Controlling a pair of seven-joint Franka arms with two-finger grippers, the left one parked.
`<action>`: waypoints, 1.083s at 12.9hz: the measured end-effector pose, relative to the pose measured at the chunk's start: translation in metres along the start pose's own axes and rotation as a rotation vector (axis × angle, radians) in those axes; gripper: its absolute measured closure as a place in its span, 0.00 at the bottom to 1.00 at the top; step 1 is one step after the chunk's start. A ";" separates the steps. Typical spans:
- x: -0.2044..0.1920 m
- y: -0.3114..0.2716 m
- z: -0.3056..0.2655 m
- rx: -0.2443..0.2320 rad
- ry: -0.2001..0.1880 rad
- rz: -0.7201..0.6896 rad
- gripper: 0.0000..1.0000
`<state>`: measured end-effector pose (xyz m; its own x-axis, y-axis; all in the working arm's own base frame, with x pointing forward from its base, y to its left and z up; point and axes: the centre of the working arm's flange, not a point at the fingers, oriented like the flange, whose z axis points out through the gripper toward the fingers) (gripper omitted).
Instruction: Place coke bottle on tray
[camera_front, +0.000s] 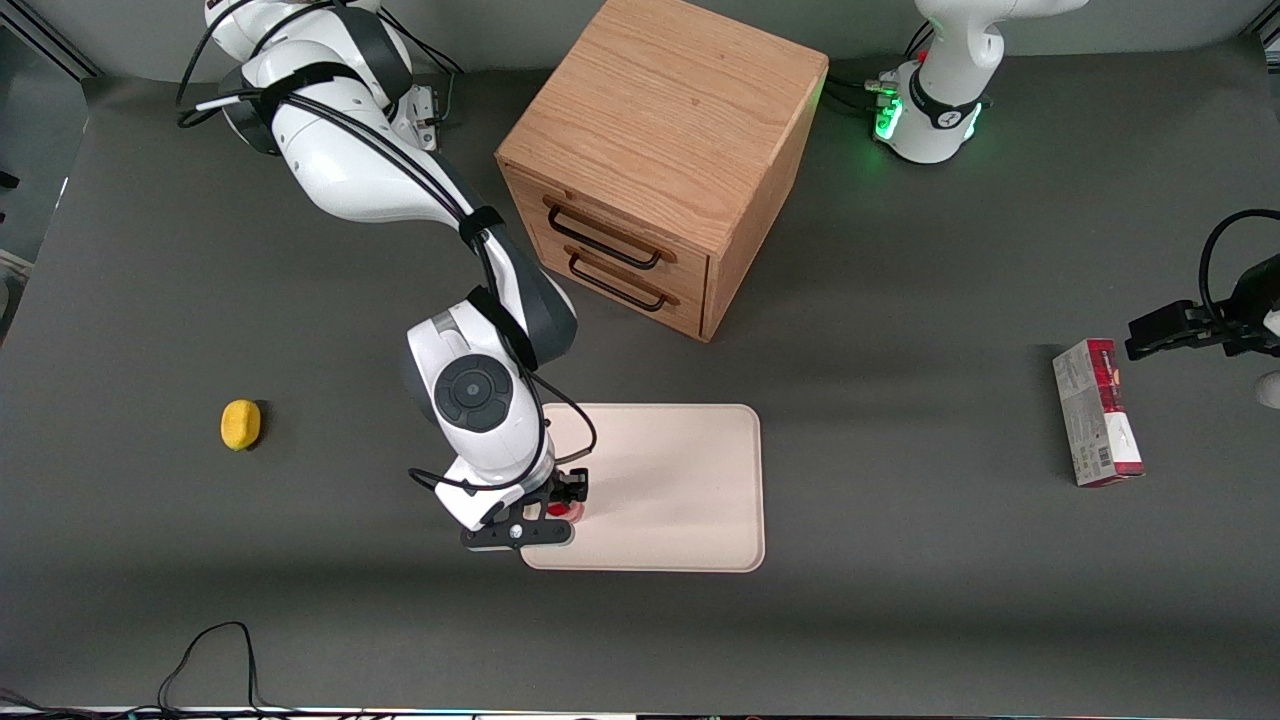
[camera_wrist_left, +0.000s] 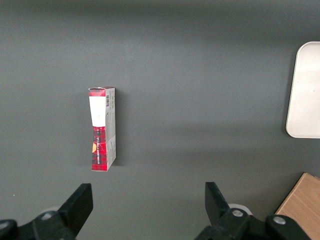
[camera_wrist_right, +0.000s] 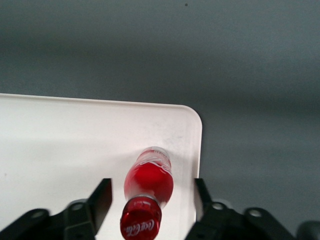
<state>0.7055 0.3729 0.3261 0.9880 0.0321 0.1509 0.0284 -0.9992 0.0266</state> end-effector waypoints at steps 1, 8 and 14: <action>0.001 0.000 -0.007 0.002 0.005 0.001 0.09; -0.032 0.021 -0.195 -0.045 -0.072 0.006 0.00; -0.060 0.136 -0.295 -0.006 -0.142 0.131 0.00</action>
<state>0.6055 0.2420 0.6124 0.9947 -0.1018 0.0129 -0.1021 -0.9945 0.0220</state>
